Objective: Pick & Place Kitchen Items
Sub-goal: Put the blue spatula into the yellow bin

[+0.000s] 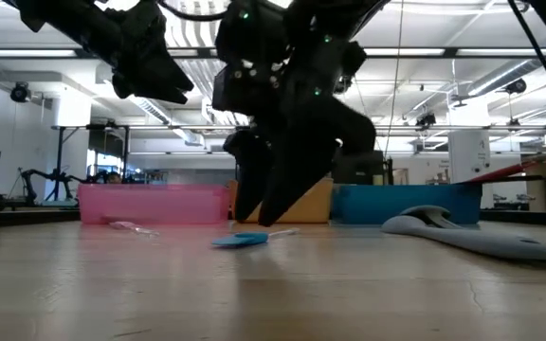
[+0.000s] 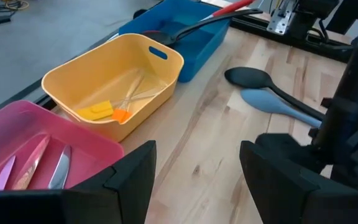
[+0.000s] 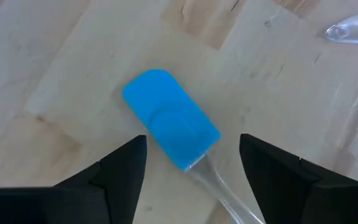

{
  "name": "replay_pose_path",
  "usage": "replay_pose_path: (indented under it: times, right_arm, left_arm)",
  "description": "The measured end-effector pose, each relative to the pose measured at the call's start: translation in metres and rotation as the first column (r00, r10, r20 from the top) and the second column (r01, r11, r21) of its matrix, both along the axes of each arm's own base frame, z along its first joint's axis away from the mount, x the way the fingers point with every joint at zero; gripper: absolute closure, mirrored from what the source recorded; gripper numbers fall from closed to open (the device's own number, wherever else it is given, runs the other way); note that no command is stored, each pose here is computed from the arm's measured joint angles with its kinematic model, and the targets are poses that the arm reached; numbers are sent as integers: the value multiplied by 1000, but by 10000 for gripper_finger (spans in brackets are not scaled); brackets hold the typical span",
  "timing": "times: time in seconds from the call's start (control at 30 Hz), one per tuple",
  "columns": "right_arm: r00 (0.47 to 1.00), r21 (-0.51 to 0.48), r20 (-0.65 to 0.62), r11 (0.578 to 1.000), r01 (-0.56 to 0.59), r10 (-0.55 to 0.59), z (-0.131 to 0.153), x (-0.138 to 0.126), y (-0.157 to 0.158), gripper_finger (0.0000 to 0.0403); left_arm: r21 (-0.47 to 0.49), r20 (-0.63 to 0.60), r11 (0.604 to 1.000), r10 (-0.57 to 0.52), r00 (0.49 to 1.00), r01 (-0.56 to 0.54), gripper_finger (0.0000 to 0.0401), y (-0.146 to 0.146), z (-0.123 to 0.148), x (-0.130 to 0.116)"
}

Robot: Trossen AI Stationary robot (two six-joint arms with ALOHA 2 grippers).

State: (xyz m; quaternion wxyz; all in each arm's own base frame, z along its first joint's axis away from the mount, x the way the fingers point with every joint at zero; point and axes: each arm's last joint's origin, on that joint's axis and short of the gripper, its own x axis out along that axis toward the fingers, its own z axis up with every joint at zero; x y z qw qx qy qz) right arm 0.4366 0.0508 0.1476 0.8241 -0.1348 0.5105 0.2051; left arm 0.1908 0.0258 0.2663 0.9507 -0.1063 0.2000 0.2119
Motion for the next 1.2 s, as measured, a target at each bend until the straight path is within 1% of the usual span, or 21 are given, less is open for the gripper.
replay_pose_path:
  times: [0.2, 0.37, 0.47, 0.6, 0.83, 0.87, 1.03, 1.13, 1.2]
  right_arm:
    - [999, 1, -44, 1000, -7, 7, -19, 4, 4, 167]
    - [998, 8, -59, 1000, -1, 1, -26, 5, 4, 166]
    - [998, 14, -61, 1000, 23, -22, -27, 7, 5, 177]
    - [997, 22, -58, 998, 56, -55, -25, 9, 5, 216]
    - [992, 32, -76, 994, 102, -100, -25, 9, 4, 326]
    - [992, 31, -80, 994, 103, -100, -25, 9, 4, 334]
    - [988, 13, -132, 997, 76, -74, -20, 1, 4, 334]
    - [985, 8, -154, 997, 75, -73, -10, -5, 3, 334]
    - [980, -4, -189, 998, 65, -64, -2, -13, 2, 334]
  left_arm:
    - [-1, 0, 1000, -1, 1000, 1, 165, 0, 0, 0]
    - [-1, 0, 1000, -1, 1000, 1, 165, 0, 0, 0]
    - [-1, -1, 1000, -1, 1000, 1, 165, 0, 0, 0]
    - [-1, -1, 1000, -1, 1000, 1, 165, 0, -1, 0]
    - [-1, -2, 1000, -1, 1000, 1, 165, 0, -1, 0]
    - [-1, -2, 1000, -1, 1000, 1, 165, 0, -1, 0]
    - [-1, -2, 1000, -1, 1000, 1, 165, 0, -1, 0]
    - [-1, -2, 1000, -1, 1000, 1, 165, 0, -1, 0]
    - [-1, -2, 1000, -1, 1000, 1, 165, 0, -1, 0]
